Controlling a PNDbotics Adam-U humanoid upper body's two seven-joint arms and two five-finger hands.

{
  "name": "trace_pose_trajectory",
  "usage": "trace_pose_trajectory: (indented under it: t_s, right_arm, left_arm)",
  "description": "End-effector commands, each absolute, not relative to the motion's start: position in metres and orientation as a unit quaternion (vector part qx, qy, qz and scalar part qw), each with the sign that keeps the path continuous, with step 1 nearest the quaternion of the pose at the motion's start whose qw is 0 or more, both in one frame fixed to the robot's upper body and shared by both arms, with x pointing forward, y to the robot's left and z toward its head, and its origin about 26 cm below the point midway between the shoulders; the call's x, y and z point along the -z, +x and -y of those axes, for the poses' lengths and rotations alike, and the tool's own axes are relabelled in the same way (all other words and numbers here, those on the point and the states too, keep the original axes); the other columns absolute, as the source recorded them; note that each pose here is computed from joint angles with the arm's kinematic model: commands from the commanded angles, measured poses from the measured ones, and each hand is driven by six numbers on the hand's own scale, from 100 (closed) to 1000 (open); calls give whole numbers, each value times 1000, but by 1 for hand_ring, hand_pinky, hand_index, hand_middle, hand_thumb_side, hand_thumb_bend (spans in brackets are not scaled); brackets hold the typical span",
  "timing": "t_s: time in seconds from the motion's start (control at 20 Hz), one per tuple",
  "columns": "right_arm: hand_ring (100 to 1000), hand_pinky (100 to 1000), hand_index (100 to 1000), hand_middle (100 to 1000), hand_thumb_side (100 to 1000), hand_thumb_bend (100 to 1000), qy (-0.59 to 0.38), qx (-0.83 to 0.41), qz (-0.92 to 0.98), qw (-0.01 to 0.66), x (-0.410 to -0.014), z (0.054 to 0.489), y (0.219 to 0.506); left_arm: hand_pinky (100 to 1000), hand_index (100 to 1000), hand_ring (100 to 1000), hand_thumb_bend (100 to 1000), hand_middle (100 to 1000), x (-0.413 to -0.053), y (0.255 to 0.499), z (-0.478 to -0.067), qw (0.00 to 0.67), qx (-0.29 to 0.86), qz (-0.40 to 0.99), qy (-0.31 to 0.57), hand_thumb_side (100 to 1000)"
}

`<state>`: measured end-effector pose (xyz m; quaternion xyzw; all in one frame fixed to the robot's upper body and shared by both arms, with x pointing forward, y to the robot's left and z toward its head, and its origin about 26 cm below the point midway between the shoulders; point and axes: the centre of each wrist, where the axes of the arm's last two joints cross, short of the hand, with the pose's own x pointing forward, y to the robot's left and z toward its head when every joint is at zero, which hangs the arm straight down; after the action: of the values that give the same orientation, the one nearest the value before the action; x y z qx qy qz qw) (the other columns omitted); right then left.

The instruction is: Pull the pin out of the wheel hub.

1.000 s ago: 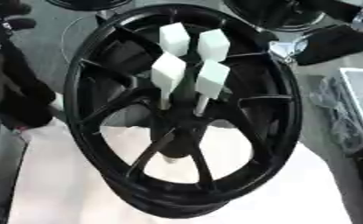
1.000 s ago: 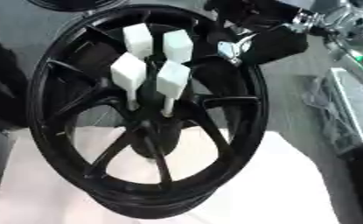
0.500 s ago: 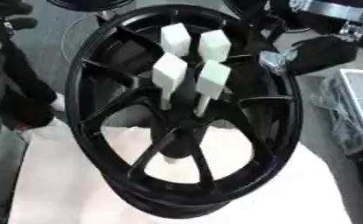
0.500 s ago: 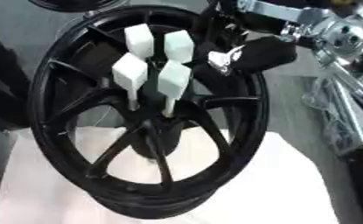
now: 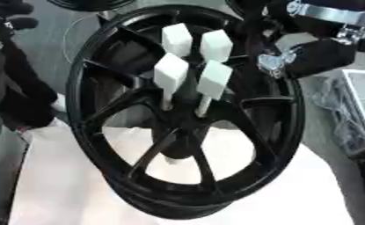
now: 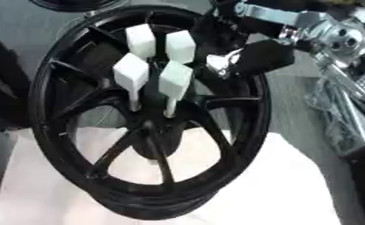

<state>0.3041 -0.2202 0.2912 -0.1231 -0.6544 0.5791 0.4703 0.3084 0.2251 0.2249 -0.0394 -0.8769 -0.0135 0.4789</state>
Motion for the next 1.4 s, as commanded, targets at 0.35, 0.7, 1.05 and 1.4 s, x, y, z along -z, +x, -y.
trace_pose_trajectory:
  t_s: [0.35, 0.7, 1.05, 1.4]
  right_arm:
    - [913, 764, 859, 764, 381, 100, -116, -588, 649, 468, -298, 218, 300]
    - [900, 755, 854, 753, 387, 100, -113, -590, 647, 470, -296, 215, 301]
    - [885, 744, 843, 735, 365, 100, -109, -589, 646, 473, -293, 214, 301]
    - [886, 745, 840, 732, 325, 110, -111, -581, 648, 479, -288, 217, 308]
  left_arm:
    - [648, 655, 624, 127, 528, -233, 305, -226, 465, 19, 884, -37, 681]
    - [648, 655, 624, 127, 528, -233, 305, -226, 465, 20, 884, -37, 681]
    - [647, 655, 624, 126, 528, -233, 305, -227, 466, 21, 884, -37, 681]
    - [648, 656, 625, 126, 529, -233, 305, -225, 466, 21, 884, -40, 681]
